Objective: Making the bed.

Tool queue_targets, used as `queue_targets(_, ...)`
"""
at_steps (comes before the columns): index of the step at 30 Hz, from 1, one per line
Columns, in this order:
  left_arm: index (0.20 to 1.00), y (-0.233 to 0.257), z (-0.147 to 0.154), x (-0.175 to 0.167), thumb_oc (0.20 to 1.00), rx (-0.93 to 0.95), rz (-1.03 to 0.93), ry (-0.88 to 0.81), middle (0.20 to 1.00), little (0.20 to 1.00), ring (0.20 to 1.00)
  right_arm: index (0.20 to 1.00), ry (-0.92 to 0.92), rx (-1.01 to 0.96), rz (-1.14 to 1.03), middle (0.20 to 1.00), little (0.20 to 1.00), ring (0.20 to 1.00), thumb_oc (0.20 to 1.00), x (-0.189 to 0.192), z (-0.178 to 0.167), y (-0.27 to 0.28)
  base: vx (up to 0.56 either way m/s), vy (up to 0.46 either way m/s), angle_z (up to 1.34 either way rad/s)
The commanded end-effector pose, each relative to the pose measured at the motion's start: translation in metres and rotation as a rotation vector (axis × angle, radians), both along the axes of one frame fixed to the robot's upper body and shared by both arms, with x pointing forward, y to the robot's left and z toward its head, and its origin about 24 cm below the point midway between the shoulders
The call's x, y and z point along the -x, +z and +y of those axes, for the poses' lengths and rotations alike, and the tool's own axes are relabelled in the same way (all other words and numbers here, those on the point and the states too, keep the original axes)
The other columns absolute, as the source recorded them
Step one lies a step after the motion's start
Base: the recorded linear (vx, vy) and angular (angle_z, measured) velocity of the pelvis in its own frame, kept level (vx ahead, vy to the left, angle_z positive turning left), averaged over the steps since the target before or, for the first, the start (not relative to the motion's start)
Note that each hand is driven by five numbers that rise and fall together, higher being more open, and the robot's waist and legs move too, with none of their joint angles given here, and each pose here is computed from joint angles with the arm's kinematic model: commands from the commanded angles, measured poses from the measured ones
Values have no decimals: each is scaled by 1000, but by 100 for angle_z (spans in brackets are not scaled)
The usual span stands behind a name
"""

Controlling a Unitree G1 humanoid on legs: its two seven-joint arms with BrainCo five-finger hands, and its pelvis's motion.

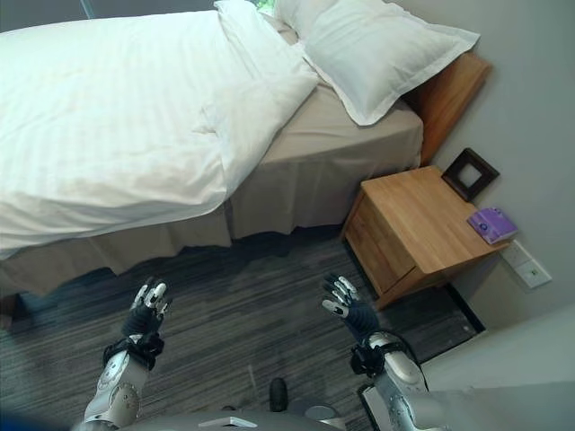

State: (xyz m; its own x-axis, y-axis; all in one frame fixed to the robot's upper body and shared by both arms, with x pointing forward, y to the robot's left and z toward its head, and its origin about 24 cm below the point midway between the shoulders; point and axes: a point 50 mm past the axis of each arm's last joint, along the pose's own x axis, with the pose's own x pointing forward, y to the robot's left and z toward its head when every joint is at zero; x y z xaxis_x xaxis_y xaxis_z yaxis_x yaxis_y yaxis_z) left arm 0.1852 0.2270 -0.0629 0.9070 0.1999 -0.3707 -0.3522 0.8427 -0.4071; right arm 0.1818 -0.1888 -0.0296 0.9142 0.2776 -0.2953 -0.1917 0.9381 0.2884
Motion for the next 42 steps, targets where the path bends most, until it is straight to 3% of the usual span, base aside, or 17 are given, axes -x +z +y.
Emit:
queue_targets(1,1000,17,10,-18,1000,-48,-91,-9,1000,1000,1000,1000,10,16,-94,1000,1000,1000,1000,-10,4,12,-87,80,-12)
queue_targets(11,1000,47,31,-37,1000,-238,-169,-27,1000,1000,1000,1000,65,-27,-208,1000,1000,1000,1000,-40,29,32,253,-101,2)
queue_targets(14,1000,53,23,-46,1000,-248,-203,-70,1000,1000,1000,1000,82,-18,-211,1000,1000,1000,1000,-42,30,34,524,-373,43)
queue_targets(17,1000,65,-5,-52,1000,-169,-283,-149,1000,1000,1000,1000,78,12,-200,1000,1000,1000,1000,-39,23,33,295,-278,77)
queue_targets(19,1000,41,-3,-49,1000,-87,-190,-96,1000,1000,1000,1000,82,50,-200,1000,1000,1000,1000,-44,17,33,379,-496,57)
queue_targets(27,1000,45,-24,-57,1000,22,-241,-101,1000,1000,1000,1000,-5,92,-201,1000,1000,1000,1000,-46,-8,36,283,-388,-9)
queue_targets(42,1000,29,13,-39,1000,-60,-157,26,1000,1000,1000,1000,-48,58,-182,1000,1000,1000,1000,-34,-5,28,313,137,-4)
